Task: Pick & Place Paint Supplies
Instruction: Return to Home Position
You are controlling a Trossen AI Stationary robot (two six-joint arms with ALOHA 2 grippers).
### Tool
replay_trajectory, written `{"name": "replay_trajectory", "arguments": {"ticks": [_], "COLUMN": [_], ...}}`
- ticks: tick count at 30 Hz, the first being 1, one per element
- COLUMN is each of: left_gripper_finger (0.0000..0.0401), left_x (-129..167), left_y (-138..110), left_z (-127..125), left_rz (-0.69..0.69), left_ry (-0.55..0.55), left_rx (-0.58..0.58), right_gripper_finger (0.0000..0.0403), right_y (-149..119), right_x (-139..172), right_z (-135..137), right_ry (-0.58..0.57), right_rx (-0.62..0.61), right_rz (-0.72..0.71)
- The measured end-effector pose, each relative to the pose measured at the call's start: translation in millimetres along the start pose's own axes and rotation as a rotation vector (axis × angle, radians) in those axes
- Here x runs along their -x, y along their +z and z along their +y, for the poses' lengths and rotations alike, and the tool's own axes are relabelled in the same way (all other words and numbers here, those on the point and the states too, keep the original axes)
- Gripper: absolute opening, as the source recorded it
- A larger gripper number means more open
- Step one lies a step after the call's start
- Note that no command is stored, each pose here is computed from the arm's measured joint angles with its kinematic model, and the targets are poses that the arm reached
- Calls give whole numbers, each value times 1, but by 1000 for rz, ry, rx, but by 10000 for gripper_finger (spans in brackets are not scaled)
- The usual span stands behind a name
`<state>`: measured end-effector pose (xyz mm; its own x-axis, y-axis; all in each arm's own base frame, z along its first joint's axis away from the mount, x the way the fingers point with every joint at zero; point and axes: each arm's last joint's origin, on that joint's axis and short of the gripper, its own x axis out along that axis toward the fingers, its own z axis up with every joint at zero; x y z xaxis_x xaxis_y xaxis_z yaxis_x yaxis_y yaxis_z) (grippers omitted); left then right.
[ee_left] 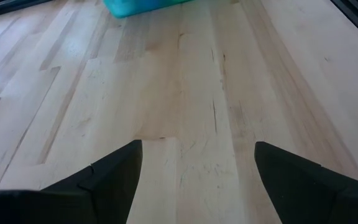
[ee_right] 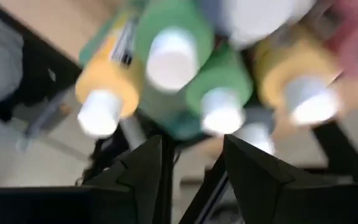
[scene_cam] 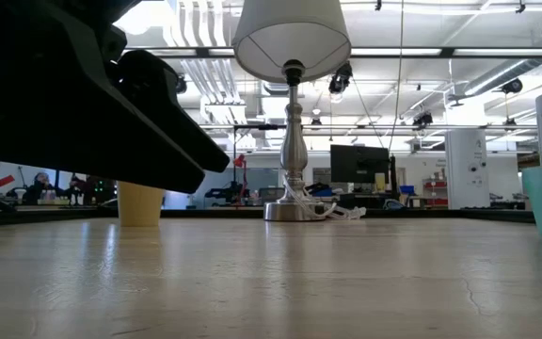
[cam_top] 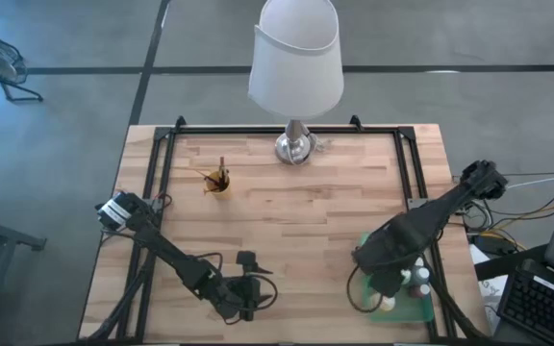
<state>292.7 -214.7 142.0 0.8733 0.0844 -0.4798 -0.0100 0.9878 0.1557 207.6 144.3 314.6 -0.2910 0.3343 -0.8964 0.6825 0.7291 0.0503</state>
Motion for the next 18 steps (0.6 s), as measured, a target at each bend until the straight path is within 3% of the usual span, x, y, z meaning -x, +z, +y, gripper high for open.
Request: {"name": "replay_trajectory", "arguments": {"ticks": [5, 8, 14, 18], "left_gripper_finger": [310, 286, 172, 68], "left_x": [2, 11, 32, 40], "left_y": [3, 18, 59, 76], "left_z": [4, 11, 47, 78], "left_rz": [-24, -60, -151, -209], "left_ry": [89, 112, 161, 154], "left_rx": [-85, -109, -144, -169], "right_gripper_finger": [128, 94, 18, 9], "right_y": [-7, -11, -13, -3], "right_x": [19, 34, 70, 79], "right_z": [-19, -29, -29, -33], "right_ry": [4, 23, 52, 97], "right_rx": [86, 192, 633, 866], "right_rz": [-284, -513, -1193, -1449]}}
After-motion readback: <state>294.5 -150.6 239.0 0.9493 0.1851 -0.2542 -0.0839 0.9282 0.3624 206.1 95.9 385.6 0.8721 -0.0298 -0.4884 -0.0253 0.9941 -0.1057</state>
